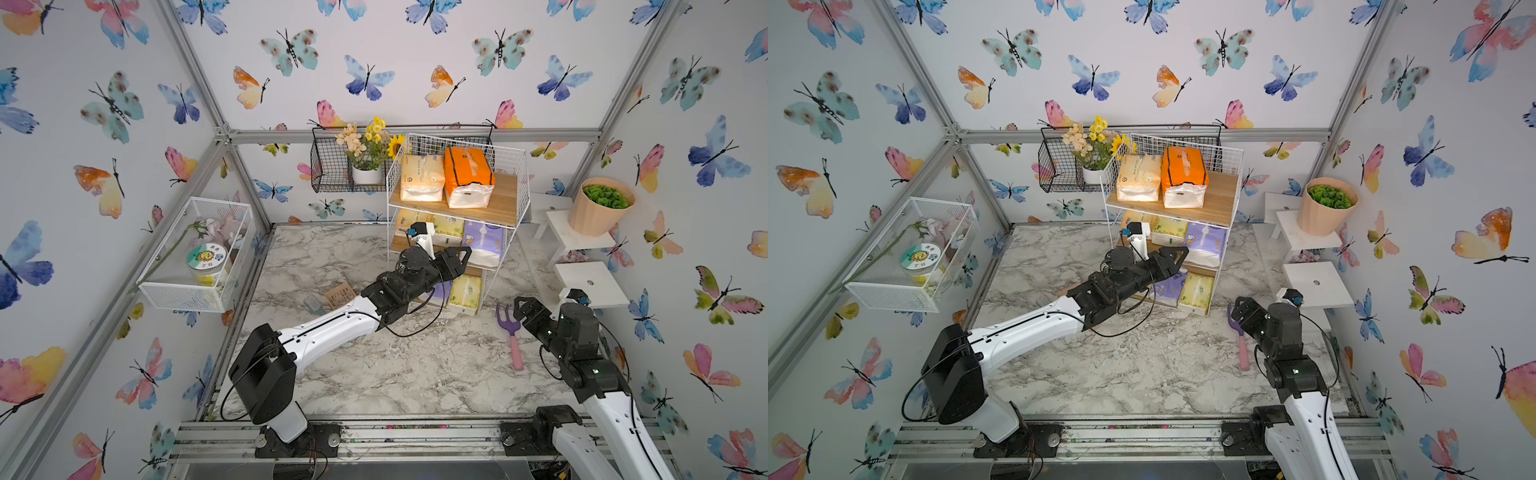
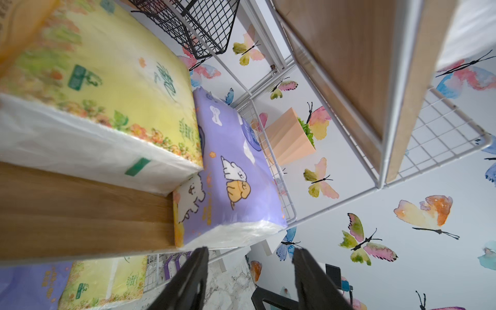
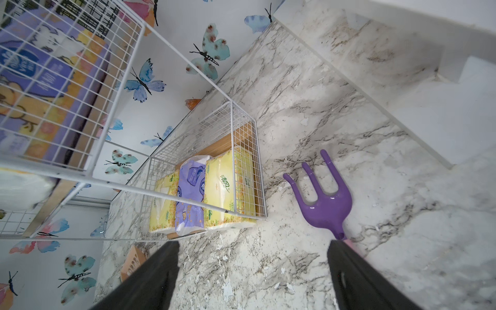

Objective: Remove the tissue boxes from the shelf
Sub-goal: Pick up a box of tissues from the shelf.

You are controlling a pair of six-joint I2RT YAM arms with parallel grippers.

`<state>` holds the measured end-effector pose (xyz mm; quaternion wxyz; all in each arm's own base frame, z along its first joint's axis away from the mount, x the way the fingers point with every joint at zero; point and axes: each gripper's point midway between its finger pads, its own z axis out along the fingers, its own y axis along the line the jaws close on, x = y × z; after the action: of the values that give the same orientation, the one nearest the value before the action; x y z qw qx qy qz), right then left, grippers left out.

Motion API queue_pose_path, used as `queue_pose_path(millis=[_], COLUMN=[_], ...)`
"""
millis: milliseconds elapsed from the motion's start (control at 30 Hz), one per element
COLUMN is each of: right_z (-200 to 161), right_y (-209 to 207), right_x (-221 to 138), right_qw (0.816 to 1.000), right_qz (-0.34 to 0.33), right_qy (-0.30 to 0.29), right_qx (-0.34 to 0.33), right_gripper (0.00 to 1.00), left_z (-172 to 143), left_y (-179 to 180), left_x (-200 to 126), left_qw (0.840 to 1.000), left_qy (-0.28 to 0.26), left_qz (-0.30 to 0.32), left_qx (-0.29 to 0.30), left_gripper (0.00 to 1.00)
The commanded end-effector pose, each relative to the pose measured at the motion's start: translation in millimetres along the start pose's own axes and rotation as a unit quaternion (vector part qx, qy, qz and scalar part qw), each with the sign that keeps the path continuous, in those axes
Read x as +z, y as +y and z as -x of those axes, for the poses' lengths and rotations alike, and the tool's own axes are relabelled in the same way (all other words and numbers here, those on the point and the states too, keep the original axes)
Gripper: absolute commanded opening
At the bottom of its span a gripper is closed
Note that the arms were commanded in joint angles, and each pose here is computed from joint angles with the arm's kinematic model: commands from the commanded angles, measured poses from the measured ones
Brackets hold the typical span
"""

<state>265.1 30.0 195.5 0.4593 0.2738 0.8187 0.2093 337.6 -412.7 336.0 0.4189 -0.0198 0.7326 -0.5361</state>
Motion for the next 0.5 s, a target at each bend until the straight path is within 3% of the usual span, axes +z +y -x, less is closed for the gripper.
queue_pose_path(millis=[0, 467], right_z=[20, 20], right_y=[2, 0], right_x=[-11, -13], right_qw=[0.999, 0.999], right_qz=[-0.012, -0.014], right_qy=[-0.036, -0.038], right_qx=[-0.007, -0.007], right_gripper=[0.91, 0.91], left_z=[6, 14], left_y=[11, 11], left_x=[11, 27], left_qw=[1.000, 1.000], left_qy=[-0.006, -0.024], left_qz=[0.021, 0.013], left_qx=[0.019, 0.008], left_gripper=[0.53, 0.41])
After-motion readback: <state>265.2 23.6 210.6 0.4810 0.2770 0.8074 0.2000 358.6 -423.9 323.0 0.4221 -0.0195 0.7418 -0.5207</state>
